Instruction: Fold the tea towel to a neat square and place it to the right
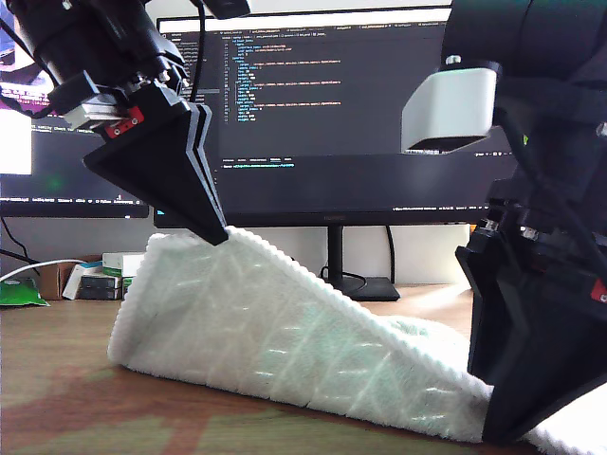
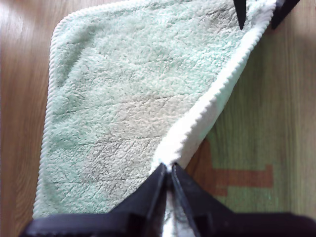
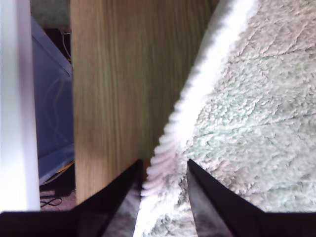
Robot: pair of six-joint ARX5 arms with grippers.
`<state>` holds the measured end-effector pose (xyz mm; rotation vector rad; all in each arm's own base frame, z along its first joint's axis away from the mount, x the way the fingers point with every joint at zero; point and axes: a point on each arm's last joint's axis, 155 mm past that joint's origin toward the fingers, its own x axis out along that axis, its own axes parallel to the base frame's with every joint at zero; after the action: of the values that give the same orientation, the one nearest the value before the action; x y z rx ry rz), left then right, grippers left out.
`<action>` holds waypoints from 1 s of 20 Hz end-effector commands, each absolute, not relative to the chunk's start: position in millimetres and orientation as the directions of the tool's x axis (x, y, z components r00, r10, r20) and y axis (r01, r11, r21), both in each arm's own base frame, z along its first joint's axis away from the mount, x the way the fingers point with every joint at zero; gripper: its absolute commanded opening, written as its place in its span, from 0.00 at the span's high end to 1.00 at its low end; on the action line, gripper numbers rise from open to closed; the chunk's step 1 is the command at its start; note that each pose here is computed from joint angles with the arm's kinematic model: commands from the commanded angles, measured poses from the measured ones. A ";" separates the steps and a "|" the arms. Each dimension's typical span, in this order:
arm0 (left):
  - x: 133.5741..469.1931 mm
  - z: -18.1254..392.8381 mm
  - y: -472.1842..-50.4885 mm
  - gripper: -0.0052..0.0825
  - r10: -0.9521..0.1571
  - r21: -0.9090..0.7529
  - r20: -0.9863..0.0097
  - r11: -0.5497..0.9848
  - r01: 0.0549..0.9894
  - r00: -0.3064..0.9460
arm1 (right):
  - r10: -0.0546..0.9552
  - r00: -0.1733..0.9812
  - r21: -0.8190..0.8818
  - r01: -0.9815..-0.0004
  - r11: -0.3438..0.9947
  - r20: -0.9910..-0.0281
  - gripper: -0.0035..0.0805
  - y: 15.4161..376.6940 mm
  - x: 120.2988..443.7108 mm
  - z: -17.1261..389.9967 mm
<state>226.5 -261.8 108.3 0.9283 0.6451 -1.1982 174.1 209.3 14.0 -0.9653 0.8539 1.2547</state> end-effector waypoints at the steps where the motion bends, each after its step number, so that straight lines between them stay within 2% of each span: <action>1: 229.0 116.1 -264.1 0.97 -0.501 0.259 -0.821 0.098 0.961 0.273 | 0.347 0.118 -0.101 -0.993 0.066 -0.930 0.67 204.9 169.8 7.6; 5: 227.6 114.9 -262.8 0.97 -0.496 0.253 -0.826 0.097 0.963 0.267 | 0.355 0.126 -0.107 -0.992 0.071 -0.926 0.67 208.5 173.5 13.3; 10: 225.7 113.7 -261.8 0.97 -0.492 0.246 -0.831 0.094 0.965 0.260 | 0.347 0.115 -0.097 -0.993 0.069 -0.931 0.84 207.0 171.6 14.3; 13: 223.5 111.7 -259.5 0.97 -0.483 0.237 -0.839 0.091 0.967 0.251 | 0.341 0.109 -0.091 -0.994 0.068 -0.934 0.98 205.6 170.1 13.7; 20: 209.3 102.4 -249.7 0.97 -0.441 0.183 -0.876 0.076 0.980 0.197 | 0.318 0.085 -0.067 -0.995 0.067 -0.944 0.97 203.5 168.2 23.1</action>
<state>208.4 -246.7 95.4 0.9426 0.7550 -1.2295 166.1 199.5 18.1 -0.9649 0.9446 1.2483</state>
